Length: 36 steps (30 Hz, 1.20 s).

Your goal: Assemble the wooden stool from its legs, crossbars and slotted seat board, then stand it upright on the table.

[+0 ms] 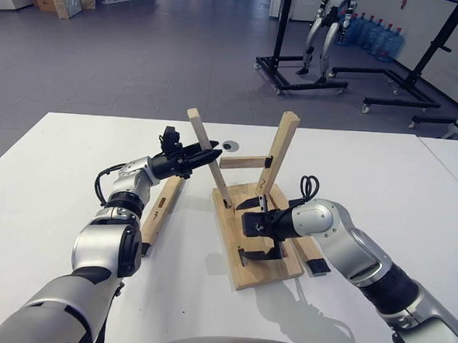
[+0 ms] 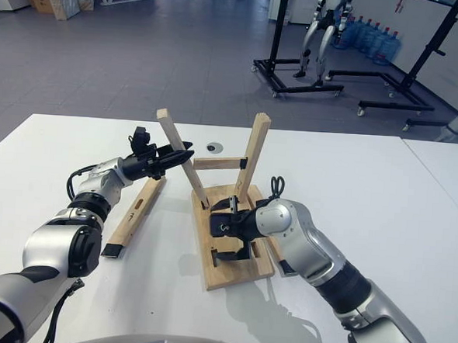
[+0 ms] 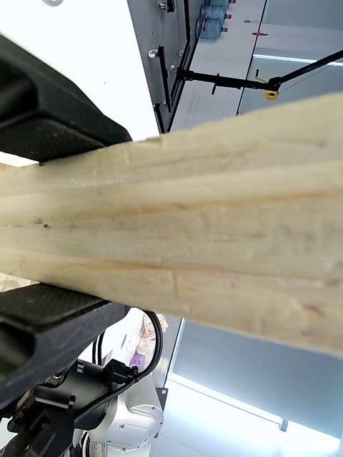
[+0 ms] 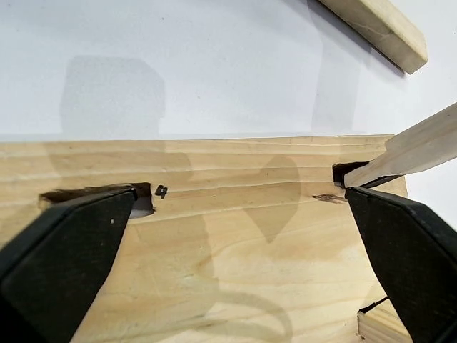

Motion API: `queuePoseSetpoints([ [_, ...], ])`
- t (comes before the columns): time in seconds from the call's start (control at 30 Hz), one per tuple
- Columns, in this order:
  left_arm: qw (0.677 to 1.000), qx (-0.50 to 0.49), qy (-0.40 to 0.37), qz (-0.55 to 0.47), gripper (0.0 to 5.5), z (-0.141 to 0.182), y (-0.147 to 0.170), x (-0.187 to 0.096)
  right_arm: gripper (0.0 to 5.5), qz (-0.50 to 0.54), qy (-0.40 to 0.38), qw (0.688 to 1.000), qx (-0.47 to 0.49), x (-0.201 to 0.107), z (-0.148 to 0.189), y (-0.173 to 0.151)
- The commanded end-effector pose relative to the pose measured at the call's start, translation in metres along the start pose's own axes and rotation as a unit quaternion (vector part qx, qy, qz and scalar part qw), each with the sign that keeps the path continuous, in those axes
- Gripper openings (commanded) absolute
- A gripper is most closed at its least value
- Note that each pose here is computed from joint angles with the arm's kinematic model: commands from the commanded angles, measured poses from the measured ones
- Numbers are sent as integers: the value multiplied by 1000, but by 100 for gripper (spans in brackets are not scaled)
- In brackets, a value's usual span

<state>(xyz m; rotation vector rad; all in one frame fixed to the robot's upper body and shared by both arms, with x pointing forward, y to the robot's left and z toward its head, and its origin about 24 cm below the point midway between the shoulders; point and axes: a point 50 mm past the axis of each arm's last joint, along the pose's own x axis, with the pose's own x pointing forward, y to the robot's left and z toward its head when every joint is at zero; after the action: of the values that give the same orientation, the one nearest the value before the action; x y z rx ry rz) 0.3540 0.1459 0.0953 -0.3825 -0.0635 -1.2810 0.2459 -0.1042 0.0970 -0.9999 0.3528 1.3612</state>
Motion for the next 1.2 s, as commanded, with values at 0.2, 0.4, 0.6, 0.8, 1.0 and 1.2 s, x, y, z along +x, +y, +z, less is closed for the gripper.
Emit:
queuePoseSetpoints([
  [0.2, 1000, 4, 16, 2, 202, -3, -1, -10, 540, -4, 21, 1000, -14, -3, -7, -5],
  [0.4, 1000, 10, 12, -6, 202, -1, -2, -6, 540, -5, 17, 1000, -16, 1, -4, -4],
  [0.6, 1000, 16, 10, -5, 202, 0, -3, -6, 540, -6, 17, 1000, -15, 2, -5, -4],
  [0.8, 1000, 16, 12, -7, 202, -2, -5, -6, 540, -5, 18, 1000, -13, 1, -6, -4],
  [1.0, 1000, 17, 25, -3, 202, -9, -6, -6, 540, -1, 18, 1000, -13, 2, -6, -2],
  [1.2, 998, 28, 51, -11, 202, -13, -7, -5, 540, -1, 16, 1000, -14, 1, -5, -2],
])
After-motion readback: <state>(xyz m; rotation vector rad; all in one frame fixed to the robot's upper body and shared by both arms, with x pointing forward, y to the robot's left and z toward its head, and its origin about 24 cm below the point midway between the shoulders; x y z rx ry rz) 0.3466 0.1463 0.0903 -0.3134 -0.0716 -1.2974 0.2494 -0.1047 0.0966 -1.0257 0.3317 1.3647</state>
